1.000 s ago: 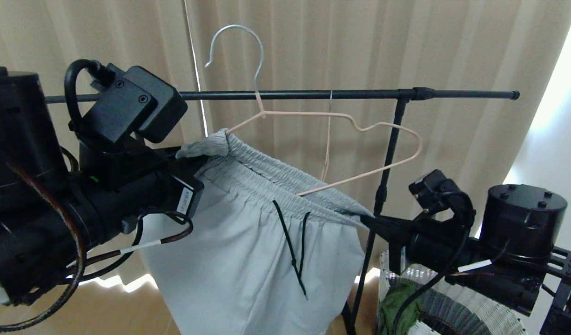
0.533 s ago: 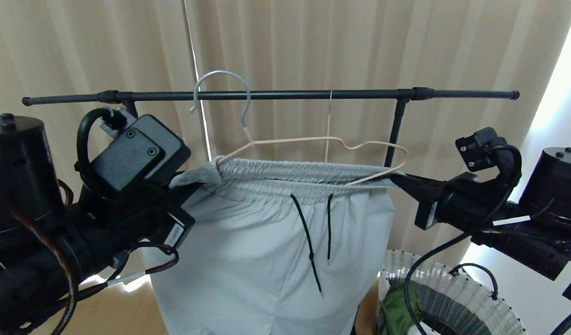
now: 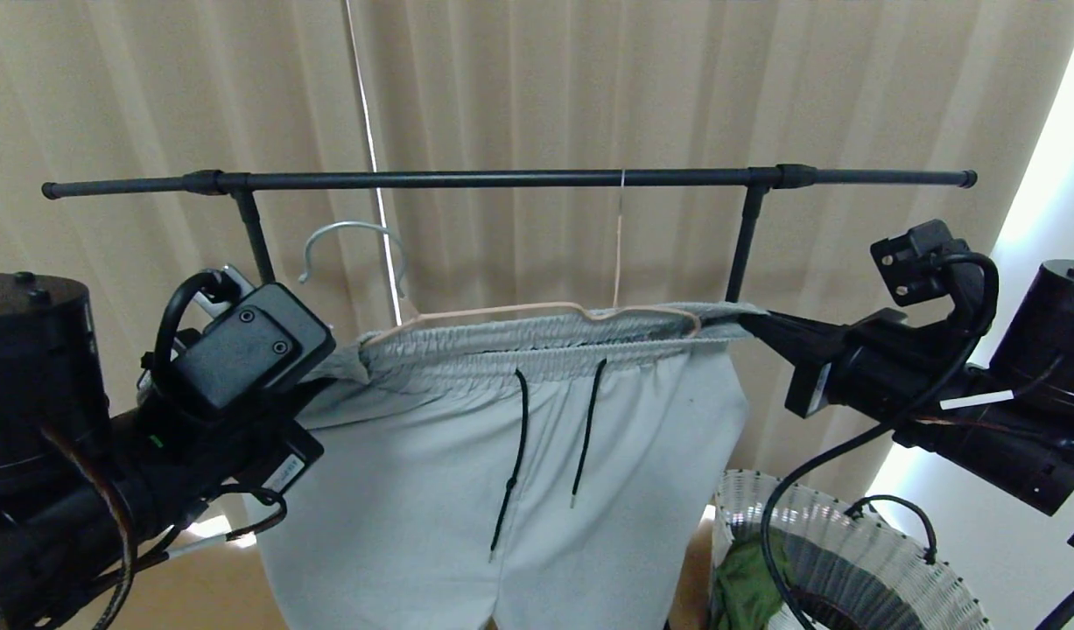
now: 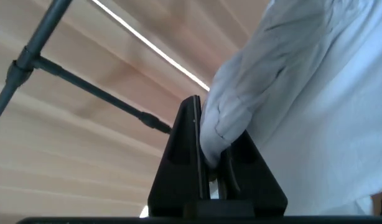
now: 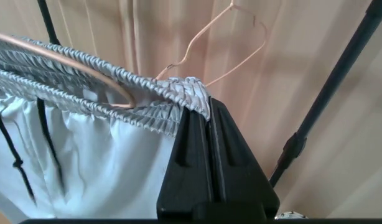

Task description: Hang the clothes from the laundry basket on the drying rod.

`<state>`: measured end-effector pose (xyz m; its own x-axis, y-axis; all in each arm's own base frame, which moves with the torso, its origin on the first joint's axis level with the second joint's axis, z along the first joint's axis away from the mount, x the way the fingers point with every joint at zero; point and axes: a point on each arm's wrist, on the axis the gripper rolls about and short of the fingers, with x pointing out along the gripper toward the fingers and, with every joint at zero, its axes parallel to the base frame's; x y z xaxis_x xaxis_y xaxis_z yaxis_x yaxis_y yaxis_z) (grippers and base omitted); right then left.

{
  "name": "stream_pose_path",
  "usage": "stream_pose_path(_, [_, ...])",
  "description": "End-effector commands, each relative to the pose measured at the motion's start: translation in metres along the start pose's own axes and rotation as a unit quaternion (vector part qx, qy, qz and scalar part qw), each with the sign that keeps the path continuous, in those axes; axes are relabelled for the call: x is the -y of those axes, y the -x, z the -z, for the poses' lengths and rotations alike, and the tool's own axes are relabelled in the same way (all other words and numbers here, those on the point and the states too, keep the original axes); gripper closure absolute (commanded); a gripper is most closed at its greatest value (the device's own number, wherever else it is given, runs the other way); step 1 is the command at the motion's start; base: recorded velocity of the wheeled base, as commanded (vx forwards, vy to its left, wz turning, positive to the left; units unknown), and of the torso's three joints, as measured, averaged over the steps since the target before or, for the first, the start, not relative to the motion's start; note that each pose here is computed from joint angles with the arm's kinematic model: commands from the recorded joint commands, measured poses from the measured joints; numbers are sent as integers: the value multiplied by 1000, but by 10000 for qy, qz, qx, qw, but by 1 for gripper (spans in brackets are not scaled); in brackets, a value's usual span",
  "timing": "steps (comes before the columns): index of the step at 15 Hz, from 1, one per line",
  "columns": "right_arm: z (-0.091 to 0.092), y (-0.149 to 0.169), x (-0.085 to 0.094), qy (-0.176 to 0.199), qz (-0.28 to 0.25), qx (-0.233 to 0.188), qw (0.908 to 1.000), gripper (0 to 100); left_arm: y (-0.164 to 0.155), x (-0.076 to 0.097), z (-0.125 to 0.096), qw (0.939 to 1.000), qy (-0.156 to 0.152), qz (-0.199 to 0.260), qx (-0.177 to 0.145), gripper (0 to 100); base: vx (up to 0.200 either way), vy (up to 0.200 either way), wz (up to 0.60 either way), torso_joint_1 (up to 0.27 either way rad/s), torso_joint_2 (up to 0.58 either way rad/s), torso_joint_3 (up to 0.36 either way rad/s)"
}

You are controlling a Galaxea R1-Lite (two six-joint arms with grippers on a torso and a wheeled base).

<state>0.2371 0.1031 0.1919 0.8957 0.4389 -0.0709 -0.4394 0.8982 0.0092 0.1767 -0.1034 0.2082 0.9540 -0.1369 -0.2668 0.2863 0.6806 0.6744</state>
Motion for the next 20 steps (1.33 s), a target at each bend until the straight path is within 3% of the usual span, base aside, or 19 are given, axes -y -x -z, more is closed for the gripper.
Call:
stream_pose_path(1, [-2,2,-10,12,-199,1,9998,100,-3,2,2,10000,-65,18,-70,100,0,0,0,0,0,0])
stream_pose_path(2, [-8,2,-23,37,-436,-32,9990,100,-5,4,3,9994,-321,61,-119,100,0,0,0,0,0,0])
stream_pose_path(4, [-14,2,-38,72,-716,-241,9971,100,-13,10,7,9982,-505,144,-300,100,0,0,0,0,0,0])
stream_pose_path(10, [-10,6,-58,294,-1108,-385,9927,100,-22,14,7,9974,-555,209,-402,100,0,0,0,0,0,0])
stream_pose_path(11, [-7,8,-59,304,-1139,-476,9919,0,-22,15,8,9975,-530,218,-402,100,0,0,0,0,0,0])
stream_pose_path(15, [3,16,-63,500,-1240,-660,9888,0,-20,13,5,9989,-251,182,-342,100,0,0,0,0,0,0])
stream_pose_path(20, [25,19,-77,1125,-1598,-965,9760,0,-12,21,-8,9982,494,342,-33,100,0,0,0,0,0,0])
